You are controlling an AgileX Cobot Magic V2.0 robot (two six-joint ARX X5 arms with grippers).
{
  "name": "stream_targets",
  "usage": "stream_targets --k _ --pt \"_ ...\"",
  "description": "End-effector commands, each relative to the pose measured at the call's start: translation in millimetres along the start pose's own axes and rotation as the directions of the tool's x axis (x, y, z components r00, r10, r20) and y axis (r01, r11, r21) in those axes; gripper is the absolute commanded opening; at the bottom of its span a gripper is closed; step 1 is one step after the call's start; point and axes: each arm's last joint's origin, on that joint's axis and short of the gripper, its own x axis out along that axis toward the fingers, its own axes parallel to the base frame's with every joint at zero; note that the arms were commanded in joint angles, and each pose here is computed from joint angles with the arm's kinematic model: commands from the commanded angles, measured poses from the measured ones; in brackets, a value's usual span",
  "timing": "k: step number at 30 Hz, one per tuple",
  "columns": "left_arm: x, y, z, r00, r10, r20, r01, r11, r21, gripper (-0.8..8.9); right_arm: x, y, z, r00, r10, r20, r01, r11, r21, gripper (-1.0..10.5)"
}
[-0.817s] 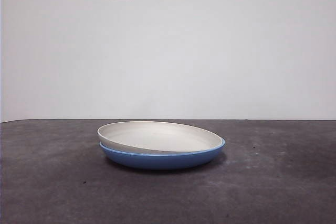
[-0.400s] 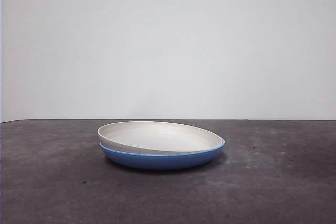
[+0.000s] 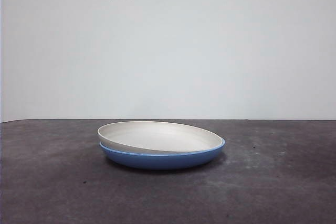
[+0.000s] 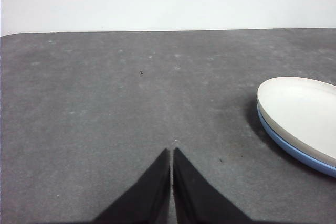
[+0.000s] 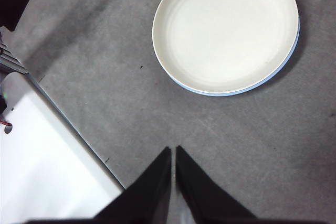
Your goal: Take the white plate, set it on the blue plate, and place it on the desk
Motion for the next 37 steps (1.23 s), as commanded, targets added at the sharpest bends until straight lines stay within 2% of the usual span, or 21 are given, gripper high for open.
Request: stream_targets --k 1,6,10,12,14,18,21,24,27,30,33,37 --pt "1.8 0.2 -7.5 1.000 -0.004 -0.025 0.004 1.000 -0.009 0.09 -0.9 2.5 4.2 1.000 0.010 0.011 -0.010 1.000 -0.026 0.1" --pt "1.8 0.2 -7.5 1.000 -0.004 -0.025 0.004 1.000 -0.009 0.09 -13.6 -5.8 3.2 0.996 -0.058 0.073 0.064 0.994 -0.087 0.1" --pt "1.8 0.2 -7.5 1.000 -0.004 -0.025 0.004 1.000 -0.009 0.09 -33.7 -13.6 -0.8 0.963 -0.114 0.245 0.138 0.987 -0.084 0.1" --pt "1.8 0.2 -7.5 1.000 -0.004 -0.025 0.004 1.000 -0.009 0.09 -45.5 -18.4 -6.0 0.920 -0.155 0.361 0.193 0.979 -0.070 0.1" --pt "1.8 0.2 -7.5 1.000 -0.004 -0.026 0.004 1.000 -0.009 0.09 -53.6 -24.0 -13.4 0.861 -0.206 0.465 0.258 0.965 -0.052 0.1" --pt "1.8 0.2 -7.5 1.000 -0.004 -0.025 0.004 1.000 -0.009 0.09 -58.6 -35.6 -34.9 0.716 -0.316 0.622 0.395 0.919 0.012 0.1" --pt "1.8 0.2 -7.5 1.000 -0.004 -0.025 0.004 1.000 -0.009 0.09 -54.0 -43.6 -55.7 0.613 -0.367 0.700 0.457 0.887 0.065 0.1" --pt "1.8 0.2 -7.5 1.000 -0.004 -0.025 0.004 1.000 -0.009 0.09 -44.3 -52.0 -77.5 0.535 -0.420 0.733 0.502 0.856 0.124 0.1" --pt "1.8 0.2 -7.5 1.000 -0.004 -0.026 0.004 1.000 -0.009 0.09 -31.2 -60.8 -97.6 0.483 -0.467 0.741 0.525 0.831 0.181 0.1" --pt "1.8 0.2 -7.5 1.000 -0.004 -0.025 0.004 1.000 -0.009 0.09 -16.6 -69.9 -116.0 0.445 -0.506 0.739 0.534 0.812 0.234 0.1" --pt "1.8 0.2 -7.5 1.000 -0.004 -0.026 0.004 1.000 -0.009 0.09 -3.0 -77.7 -132.1 0.423 -0.543 0.725 0.538 0.795 0.282 0.1" --pt "1.8 0.2 -7.5 1.000 -0.004 -0.026 0.004 1.000 -0.009 0.09 12.3 -85.5 -148.7 0.416 -0.573 0.707 0.538 0.781 0.317 0.1"
